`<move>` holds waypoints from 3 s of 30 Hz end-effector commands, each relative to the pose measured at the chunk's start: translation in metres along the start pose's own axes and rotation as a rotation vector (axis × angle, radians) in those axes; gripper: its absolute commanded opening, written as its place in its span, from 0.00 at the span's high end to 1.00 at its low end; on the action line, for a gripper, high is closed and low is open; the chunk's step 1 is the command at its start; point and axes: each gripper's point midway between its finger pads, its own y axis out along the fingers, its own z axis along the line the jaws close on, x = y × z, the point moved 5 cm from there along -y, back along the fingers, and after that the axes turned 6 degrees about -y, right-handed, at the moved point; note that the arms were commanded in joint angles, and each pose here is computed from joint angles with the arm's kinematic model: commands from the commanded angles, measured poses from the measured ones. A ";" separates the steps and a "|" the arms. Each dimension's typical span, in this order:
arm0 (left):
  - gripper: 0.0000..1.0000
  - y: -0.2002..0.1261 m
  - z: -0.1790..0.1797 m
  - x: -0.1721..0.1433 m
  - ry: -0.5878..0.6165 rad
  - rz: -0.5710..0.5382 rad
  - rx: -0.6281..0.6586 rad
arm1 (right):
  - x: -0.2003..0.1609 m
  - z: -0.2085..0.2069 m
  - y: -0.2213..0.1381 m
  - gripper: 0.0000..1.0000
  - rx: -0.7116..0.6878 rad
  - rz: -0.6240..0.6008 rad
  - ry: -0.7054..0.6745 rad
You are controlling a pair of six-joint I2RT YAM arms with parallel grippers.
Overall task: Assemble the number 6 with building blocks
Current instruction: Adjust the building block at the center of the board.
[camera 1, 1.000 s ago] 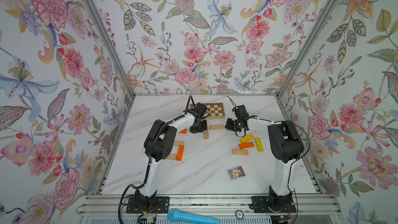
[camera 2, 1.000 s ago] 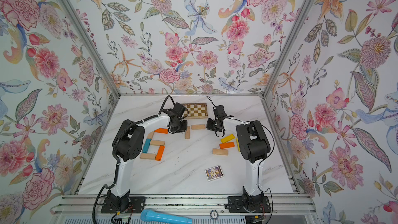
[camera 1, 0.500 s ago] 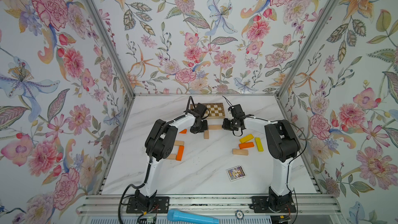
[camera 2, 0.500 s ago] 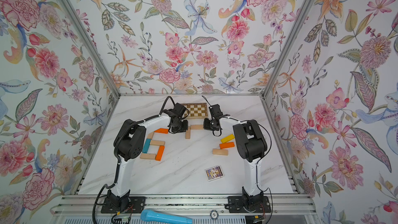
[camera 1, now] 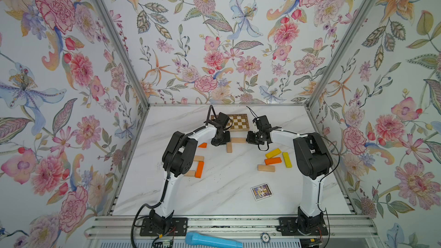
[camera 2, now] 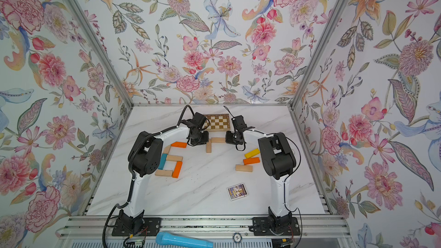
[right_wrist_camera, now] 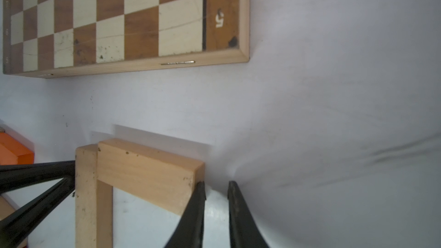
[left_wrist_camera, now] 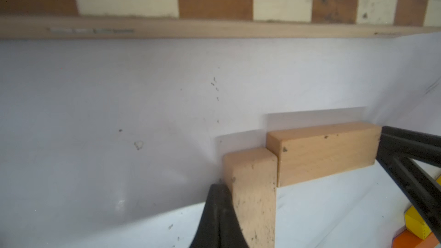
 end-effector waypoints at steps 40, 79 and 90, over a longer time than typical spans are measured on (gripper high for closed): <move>0.78 -0.029 0.002 0.015 -0.017 -0.051 -0.064 | 0.003 0.019 -0.040 0.46 -0.048 -0.061 -0.044; 0.07 -0.226 0.058 0.027 0.142 -0.327 -0.006 | 0.029 0.044 0.011 0.34 -0.302 -0.018 -0.046; 0.07 -0.214 0.071 0.023 0.188 -0.350 0.038 | 0.028 0.045 0.020 0.34 -0.298 0.011 -0.046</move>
